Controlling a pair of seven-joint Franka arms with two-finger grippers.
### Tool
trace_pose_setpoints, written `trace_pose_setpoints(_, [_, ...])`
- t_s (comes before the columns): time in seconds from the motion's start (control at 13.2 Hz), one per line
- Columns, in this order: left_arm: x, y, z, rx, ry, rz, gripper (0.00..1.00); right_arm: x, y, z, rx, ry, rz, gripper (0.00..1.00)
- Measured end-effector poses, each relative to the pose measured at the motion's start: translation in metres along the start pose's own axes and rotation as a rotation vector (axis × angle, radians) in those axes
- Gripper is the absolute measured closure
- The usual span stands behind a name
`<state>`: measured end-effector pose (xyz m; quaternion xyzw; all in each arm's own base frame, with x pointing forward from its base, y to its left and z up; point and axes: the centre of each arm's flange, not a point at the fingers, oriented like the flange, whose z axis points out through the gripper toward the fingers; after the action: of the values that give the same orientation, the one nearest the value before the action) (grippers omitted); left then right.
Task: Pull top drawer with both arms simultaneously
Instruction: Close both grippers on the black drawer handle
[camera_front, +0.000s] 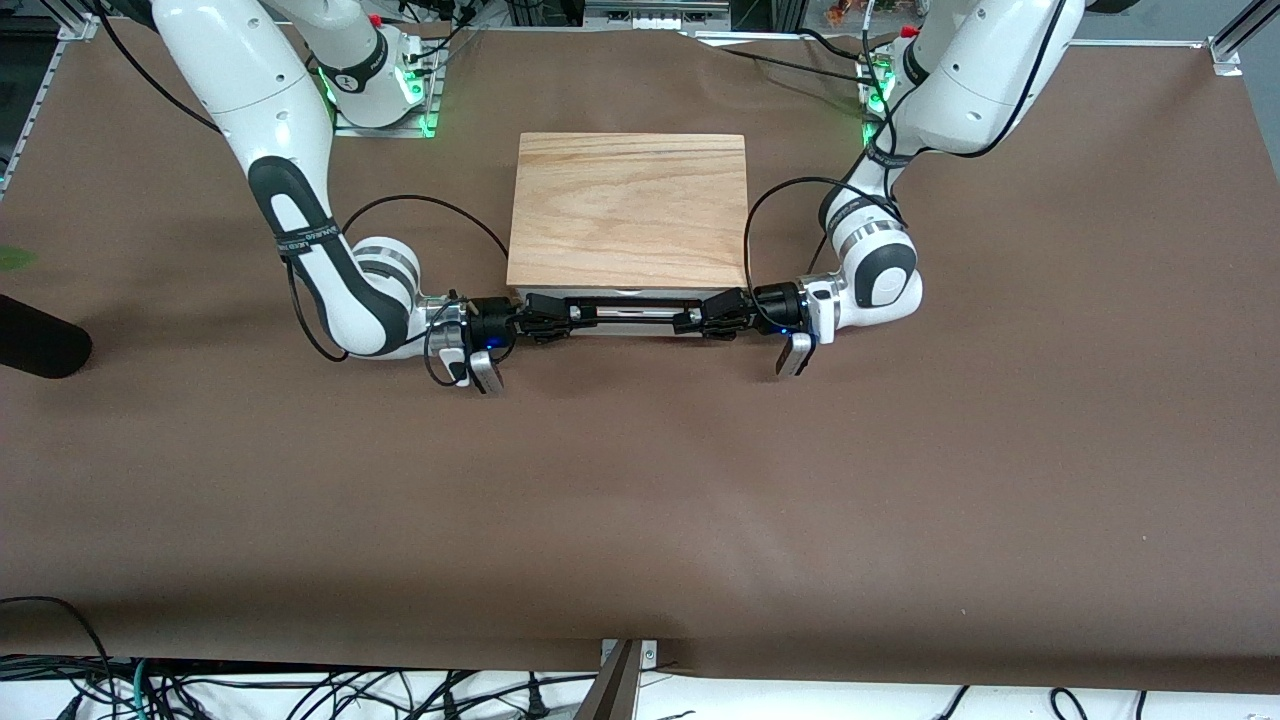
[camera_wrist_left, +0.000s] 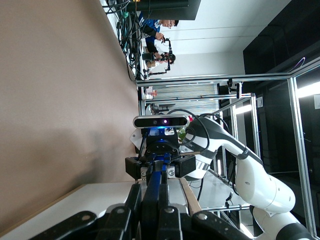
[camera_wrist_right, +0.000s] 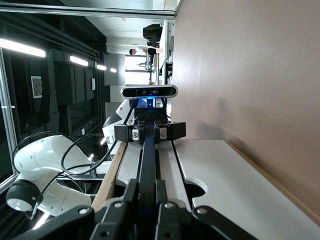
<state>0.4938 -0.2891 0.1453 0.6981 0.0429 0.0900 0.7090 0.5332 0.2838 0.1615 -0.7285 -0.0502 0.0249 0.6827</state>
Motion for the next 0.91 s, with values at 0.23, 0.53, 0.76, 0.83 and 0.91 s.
trace_pose_setpoints(0.23, [-0.0005, -0.0002, -0.0002, -0.001, 0.001, -0.005, 0.82, 0.0002, -0.0002, 0.0001, 0.000, 0.000, -0.001, 0.82])
trace_pose_setpoints(0.53, [-0.0014, -0.0005, 0.0000, -0.002, 0.007, -0.012, 0.82, 0.0021, -0.0014, 0.0000, -0.005, -0.004, 0.004, 0.82])
trace_pose_setpoints(0.76, [-0.0012, -0.0006, -0.0003, -0.001, 0.007, -0.012, 0.82, 0.0050, -0.0012, 0.0003, -0.006, -0.014, 0.005, 0.82])
trace_pose_setpoints(0.83, [-0.0009, -0.0008, -0.0009, 0.000, 0.009, -0.012, 0.82, 0.0073, -0.0008, 0.0009, -0.004, -0.020, 0.009, 0.82])
trace_pose_setpoints(0.91, [-0.0003, -0.0010, -0.0019, 0.001, 0.011, -0.013, 0.82, 0.0100, -0.0003, 0.0018, -0.003, -0.027, 0.016, 0.82])
